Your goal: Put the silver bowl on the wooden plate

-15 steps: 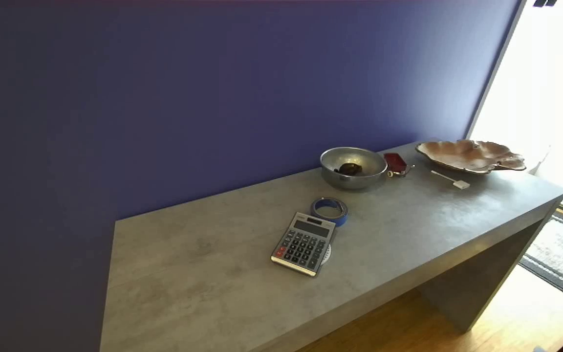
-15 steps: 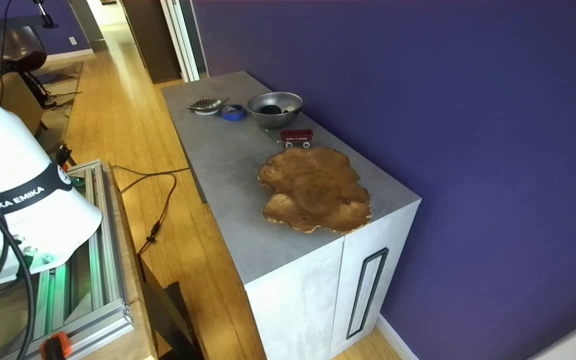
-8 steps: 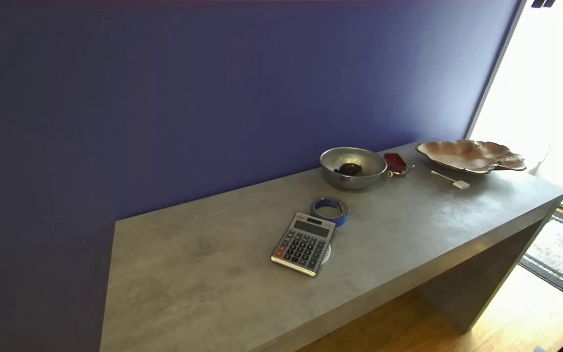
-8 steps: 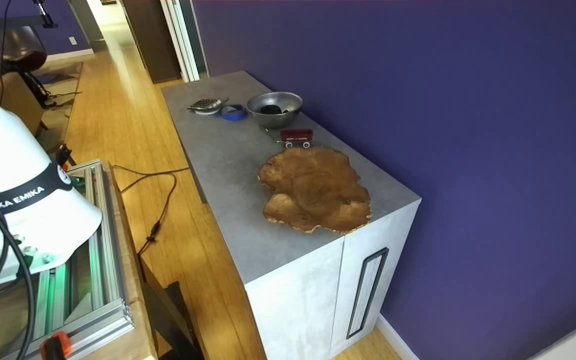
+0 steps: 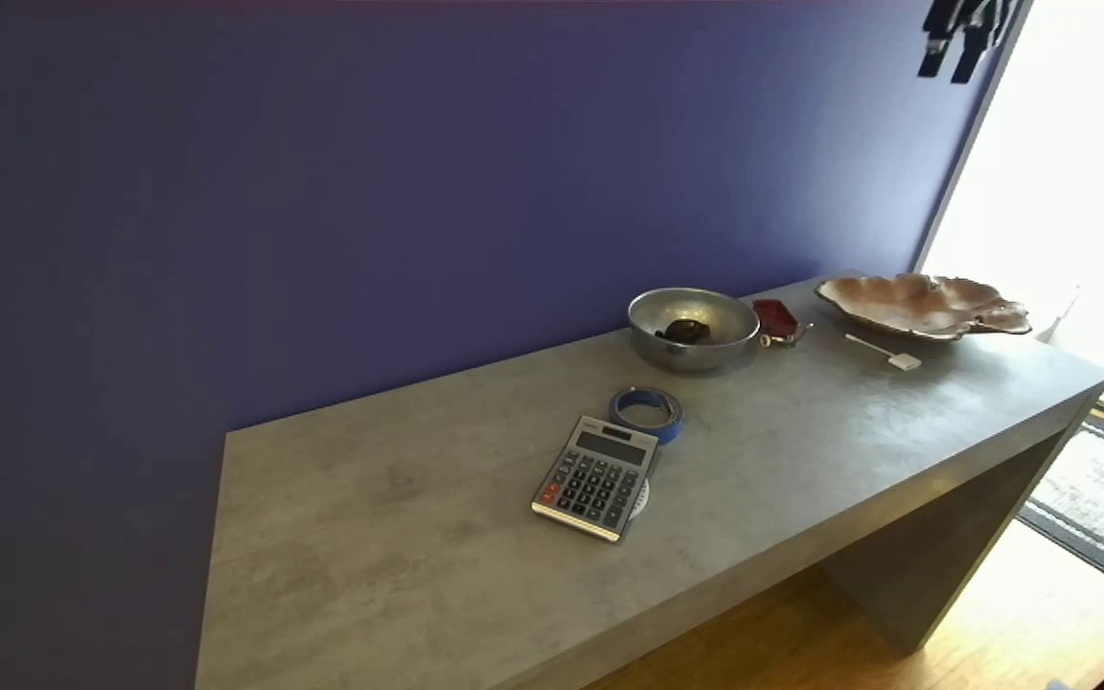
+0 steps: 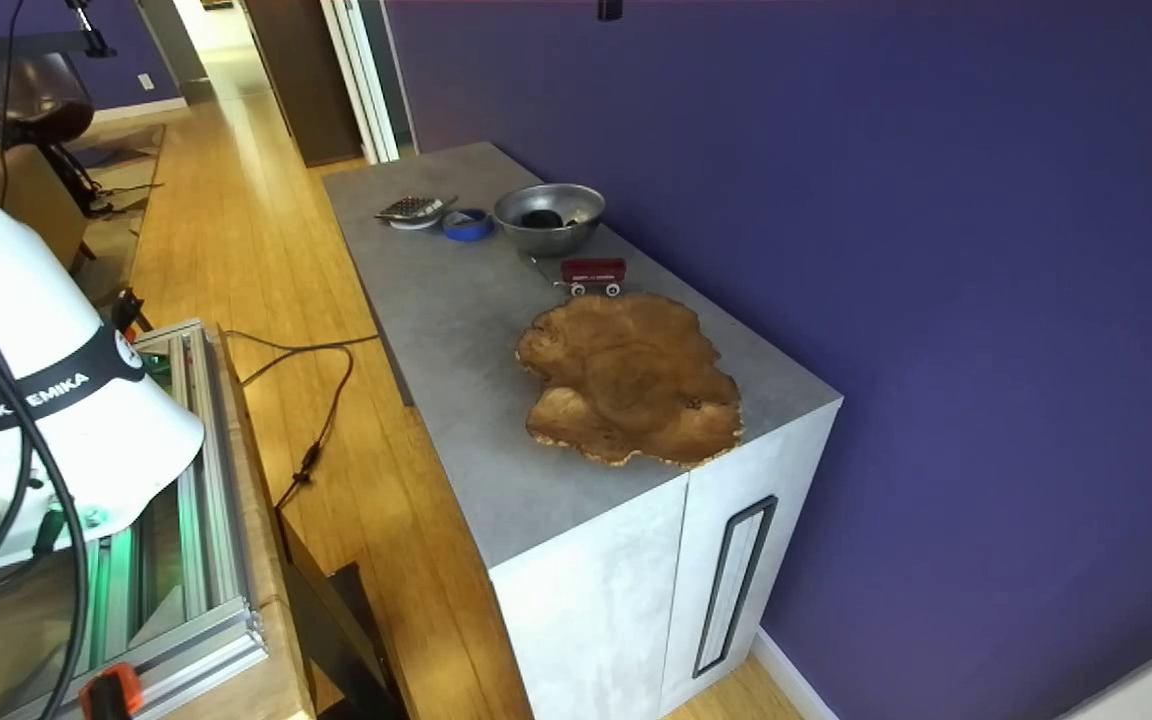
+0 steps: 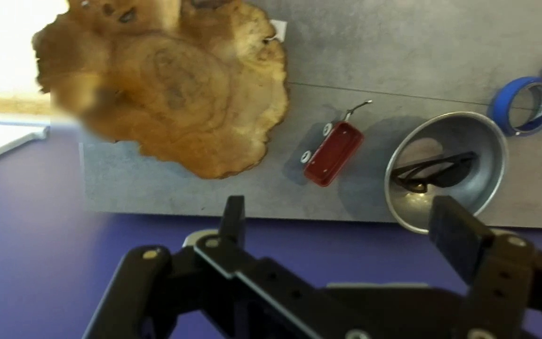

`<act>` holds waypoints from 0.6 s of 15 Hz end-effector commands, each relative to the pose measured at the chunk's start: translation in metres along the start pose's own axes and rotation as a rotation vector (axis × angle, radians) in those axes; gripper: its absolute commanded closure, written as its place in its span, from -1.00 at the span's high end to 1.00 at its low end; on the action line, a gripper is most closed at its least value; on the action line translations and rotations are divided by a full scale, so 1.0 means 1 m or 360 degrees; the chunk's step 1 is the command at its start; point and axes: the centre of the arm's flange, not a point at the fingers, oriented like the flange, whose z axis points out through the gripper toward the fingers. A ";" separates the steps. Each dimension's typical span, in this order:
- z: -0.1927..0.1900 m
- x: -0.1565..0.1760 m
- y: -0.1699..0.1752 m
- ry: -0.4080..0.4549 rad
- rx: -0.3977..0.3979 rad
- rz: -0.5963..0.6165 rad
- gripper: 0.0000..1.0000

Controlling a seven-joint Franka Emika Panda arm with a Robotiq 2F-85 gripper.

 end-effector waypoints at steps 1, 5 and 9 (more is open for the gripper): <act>0.046 0.034 -0.069 -0.0128 0.0123 0.0269 1.00; 0.127 0.019 -0.129 -0.0352 0.0101 0.0457 1.00; 0.148 0.013 -0.143 -0.0363 0.0139 0.0405 1.00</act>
